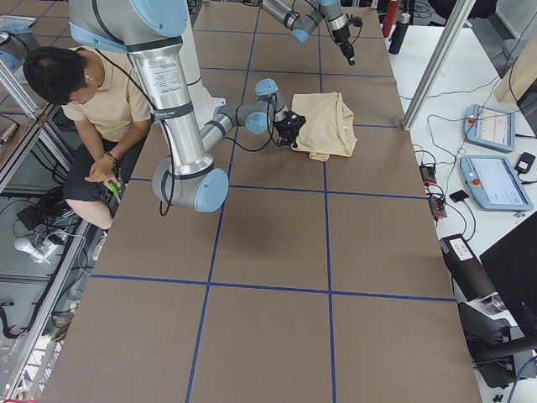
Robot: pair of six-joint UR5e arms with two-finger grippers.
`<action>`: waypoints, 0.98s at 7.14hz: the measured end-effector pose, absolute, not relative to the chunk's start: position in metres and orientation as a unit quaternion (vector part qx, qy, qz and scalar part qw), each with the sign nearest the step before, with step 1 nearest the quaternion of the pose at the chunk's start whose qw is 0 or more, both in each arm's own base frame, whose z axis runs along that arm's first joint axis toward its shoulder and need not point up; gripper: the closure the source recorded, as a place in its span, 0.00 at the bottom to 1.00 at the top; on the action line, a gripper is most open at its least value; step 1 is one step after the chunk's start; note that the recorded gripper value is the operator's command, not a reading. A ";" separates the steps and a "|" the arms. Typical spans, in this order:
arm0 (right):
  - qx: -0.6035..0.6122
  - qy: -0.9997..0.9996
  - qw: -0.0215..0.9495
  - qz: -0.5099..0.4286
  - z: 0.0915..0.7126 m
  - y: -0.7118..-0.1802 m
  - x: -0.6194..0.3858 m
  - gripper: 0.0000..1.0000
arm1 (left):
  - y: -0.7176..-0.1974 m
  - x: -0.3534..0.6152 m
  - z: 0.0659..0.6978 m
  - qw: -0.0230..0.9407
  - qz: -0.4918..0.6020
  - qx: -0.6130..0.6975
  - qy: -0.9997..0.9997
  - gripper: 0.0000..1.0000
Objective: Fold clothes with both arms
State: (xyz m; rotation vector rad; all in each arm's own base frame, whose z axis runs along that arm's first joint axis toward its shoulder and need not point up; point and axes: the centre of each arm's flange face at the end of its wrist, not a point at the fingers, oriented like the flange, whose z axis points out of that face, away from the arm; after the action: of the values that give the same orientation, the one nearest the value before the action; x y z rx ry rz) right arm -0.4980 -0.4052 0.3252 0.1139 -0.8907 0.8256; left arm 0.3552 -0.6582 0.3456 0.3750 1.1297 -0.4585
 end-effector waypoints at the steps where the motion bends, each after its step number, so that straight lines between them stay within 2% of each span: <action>1: 0.051 -0.425 0.819 0.383 0.319 -0.391 -0.483 1.00 | -0.657 0.355 0.341 0.801 -0.212 0.176 0.531 0.68; 4: 0.022 -0.378 0.873 0.309 0.274 -0.264 -0.478 1.00 | -0.641 0.354 0.311 0.789 -0.183 0.160 0.564 0.68; 5: -0.002 -0.371 0.885 0.283 0.260 -0.220 -0.475 0.87 | -0.632 0.354 0.299 0.784 -0.163 0.145 0.581 0.68; 6: -0.030 -0.361 0.895 0.262 0.253 -0.182 -0.476 0.01 | -0.622 0.354 0.287 0.780 -0.141 0.130 0.596 0.35; 7: -0.050 -0.340 0.908 0.240 0.253 -0.145 -0.479 0.00 | -0.611 0.355 0.275 0.774 -0.120 0.112 0.611 0.10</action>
State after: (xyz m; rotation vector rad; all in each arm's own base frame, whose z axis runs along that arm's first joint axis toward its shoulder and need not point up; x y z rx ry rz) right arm -0.4786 -0.1448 0.2532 -0.1022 -0.7011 0.4959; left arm 0.3547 -0.6108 0.2748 0.2432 1.3232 -0.2605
